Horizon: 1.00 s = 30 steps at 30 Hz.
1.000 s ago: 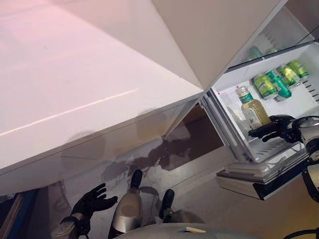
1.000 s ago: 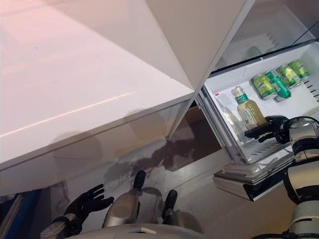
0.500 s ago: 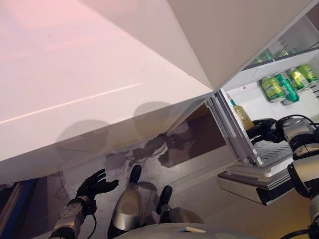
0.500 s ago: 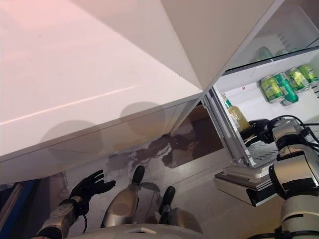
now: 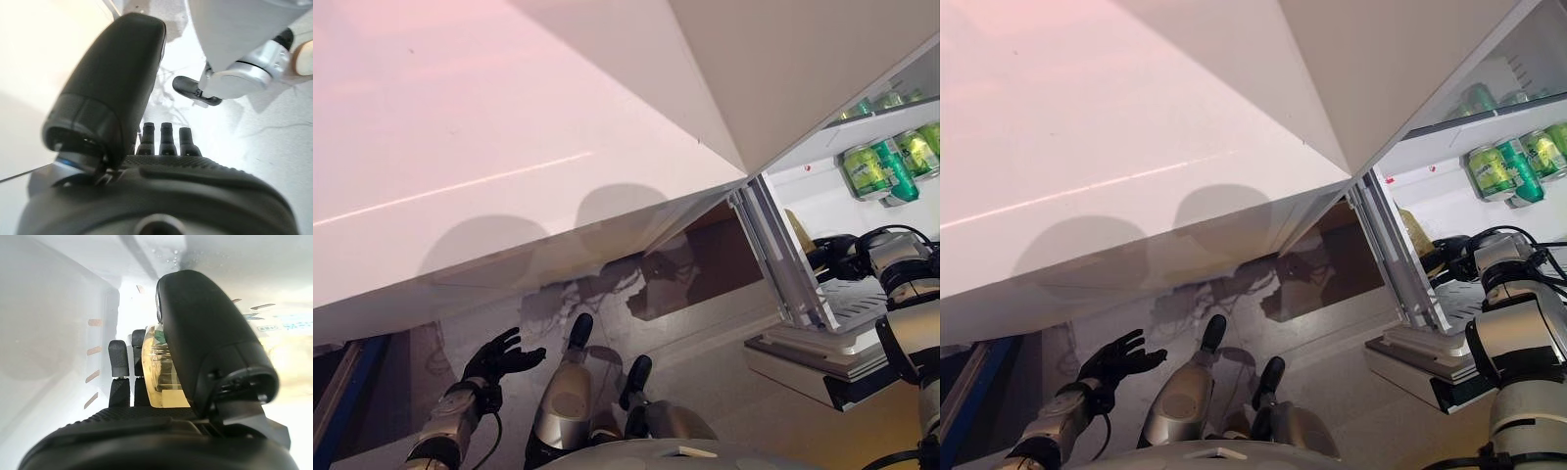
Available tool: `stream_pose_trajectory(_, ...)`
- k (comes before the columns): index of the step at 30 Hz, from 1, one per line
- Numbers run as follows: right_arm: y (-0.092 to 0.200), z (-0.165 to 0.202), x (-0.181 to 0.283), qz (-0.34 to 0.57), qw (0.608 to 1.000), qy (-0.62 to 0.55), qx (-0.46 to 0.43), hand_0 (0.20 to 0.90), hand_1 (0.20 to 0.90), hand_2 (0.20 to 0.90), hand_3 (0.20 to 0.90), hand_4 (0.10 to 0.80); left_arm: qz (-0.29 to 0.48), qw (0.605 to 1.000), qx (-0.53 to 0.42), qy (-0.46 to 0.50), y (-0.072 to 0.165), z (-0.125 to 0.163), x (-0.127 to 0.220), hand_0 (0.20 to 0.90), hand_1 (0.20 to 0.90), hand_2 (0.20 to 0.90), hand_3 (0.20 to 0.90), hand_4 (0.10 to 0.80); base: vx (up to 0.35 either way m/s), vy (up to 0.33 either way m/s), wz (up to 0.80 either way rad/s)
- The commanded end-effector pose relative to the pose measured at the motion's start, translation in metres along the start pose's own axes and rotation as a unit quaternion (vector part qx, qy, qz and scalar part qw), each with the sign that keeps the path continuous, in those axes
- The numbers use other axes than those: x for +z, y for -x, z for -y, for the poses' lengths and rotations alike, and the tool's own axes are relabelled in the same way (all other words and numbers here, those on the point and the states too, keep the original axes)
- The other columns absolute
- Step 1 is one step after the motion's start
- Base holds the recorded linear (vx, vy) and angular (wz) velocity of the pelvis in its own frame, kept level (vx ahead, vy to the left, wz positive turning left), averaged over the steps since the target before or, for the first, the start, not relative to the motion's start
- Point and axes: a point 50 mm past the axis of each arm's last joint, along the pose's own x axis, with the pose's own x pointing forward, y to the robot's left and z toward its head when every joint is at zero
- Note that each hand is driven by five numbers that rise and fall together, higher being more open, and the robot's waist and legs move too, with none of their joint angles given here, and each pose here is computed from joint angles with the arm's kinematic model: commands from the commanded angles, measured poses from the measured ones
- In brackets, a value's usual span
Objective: Put drinks into fridge and close the fridge
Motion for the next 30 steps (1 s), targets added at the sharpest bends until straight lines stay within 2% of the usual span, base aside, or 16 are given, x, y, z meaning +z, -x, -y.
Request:
stream_pose_trajectory(1, 0.02, 0.025, 0.016, 0.013, 0.999, 0.009, -0.047, 0.418, 0.418, 0.418, 0.337, 0.237, -0.014, 1.0, 0.004, -0.016, 0.007, -0.008, -0.009, 0.9, 0.9, 0.9, 0.9, 0.8, 0.0, 0.0, 0.0)
stream_pose_trajectory(2, 0.019, 0.024, 0.016, 0.011, 0.999, 0.01, -0.048, 0.528, 0.528, 0.528, 0.466, 0.366, -0.016, 1.0, 0.003, -0.015, 0.007, -0.006, -0.01, 0.9, 0.9, 0.9, 0.9, 0.8, 0.0, 0.0, 0.0)
stream_pose_trajectory(3, 0.018, 0.022, 0.017, 0.009, 0.999, 0.011, -0.047, 0.547, 0.547, 0.547, 0.488, 0.388, -0.019, 1.0, 0.003, -0.015, 0.007, -0.004, -0.008, 0.9, 0.9, 0.9, 0.9, 0.8, 0.034, 0.01, 0.01)
stream_pose_trajectory(4, 0.018, 0.022, 0.017, 0.007, 0.999, 0.01, -0.047, 0.74, 0.74, 0.74, 0.713, 0.613, -0.021, 1.0, 0.004, -0.017, 0.007, -0.003, -0.005, 0.9, 0.9, 0.9, 0.9, 0.8, 0.047, 0.004, 0.01)
stream_pose_trajectory(5, 0.019, 0.023, 0.017, 0.005, 0.999, 0.009, -0.047, 0.9, 0.9, 0.9, 0.9, 0.8, -0.023, 1.0, 0.005, -0.018, 0.007, -0.003, -0.004, 0.9, 0.9, 0.9, 0.9, 0.8, 0.055, -0.013, 0.02)
stream_pose_trajectory(14, 0.034, 0.041, 0.018, 0.003, 0.998, 0.011, -0.061, 0.9, 0.9, 0.9, 0.9, 0.8, -0.033, 0.999, 0.011, -0.012, 0.003, -0.007, 0.01, 0.9, 0.9, 0.9, 0.9, 0.8, 0.01, -0.004, 0.0)
stream_pose_trajectory(24, 0.041, 0.052, 0.022, 0.02, 0.991, -0.023, -0.133, 0.9, 0.9, 0.9, 0.9, 0.8, -0.038, 0.999, 0.01, -0.003, 0.001, -0.012, 0.009, 0.9, 0.9, 0.9, 0.9, 0.8, -0.002, 0.007, 0.0)
stream_pose_trajectory(30, 0.056, 0.069, 0.031, 0.092, 0.975, -0.039, -0.198, 0.9, 0.9, 0.9, 0.9, 0.8, -0.062, 0.998, 0.001, -0.002, 0.002, -0.009, -0.004, 0.9, 0.9, 0.9, 0.9, 0.8, 0.015, 0.06, 0.0)
